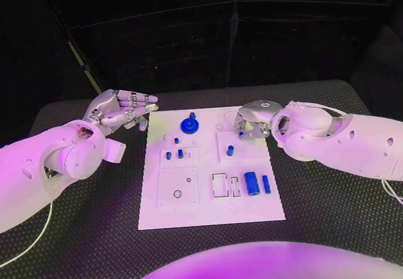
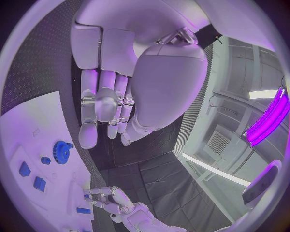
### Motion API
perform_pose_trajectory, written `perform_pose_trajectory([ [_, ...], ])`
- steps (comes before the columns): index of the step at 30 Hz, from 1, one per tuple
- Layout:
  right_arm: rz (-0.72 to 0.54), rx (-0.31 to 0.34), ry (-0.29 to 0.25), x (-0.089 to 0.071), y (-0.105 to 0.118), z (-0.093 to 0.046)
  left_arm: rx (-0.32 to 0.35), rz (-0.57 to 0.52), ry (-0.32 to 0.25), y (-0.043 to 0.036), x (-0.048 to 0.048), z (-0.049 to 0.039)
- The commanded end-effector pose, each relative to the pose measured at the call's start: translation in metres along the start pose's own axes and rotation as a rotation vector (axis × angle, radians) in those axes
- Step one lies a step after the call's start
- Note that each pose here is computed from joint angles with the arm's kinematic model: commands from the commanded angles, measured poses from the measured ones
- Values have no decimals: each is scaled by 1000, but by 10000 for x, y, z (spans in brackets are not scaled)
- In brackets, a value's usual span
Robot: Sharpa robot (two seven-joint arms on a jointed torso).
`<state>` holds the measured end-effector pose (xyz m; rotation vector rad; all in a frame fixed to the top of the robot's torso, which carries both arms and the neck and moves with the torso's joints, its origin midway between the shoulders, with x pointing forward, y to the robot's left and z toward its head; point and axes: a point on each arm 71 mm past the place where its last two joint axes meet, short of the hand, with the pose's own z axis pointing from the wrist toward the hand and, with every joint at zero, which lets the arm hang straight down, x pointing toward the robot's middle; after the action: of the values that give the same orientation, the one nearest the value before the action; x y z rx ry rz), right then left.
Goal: Assemble the parts on the task board
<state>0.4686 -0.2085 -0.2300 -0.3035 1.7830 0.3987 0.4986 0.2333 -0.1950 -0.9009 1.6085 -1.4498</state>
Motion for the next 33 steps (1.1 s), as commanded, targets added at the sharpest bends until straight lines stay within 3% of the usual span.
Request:
perform_pose_trajectory([
  [1,-15,3,36,36,-9,11,18,-12,2,-23,5,3],
  [23,-26,25,97,108,-45,28,6,-12,3,-12,-10,-5],
  [33,-22,23,81,98,-39,22,3,-10,-2,-7,-35,-17],
])
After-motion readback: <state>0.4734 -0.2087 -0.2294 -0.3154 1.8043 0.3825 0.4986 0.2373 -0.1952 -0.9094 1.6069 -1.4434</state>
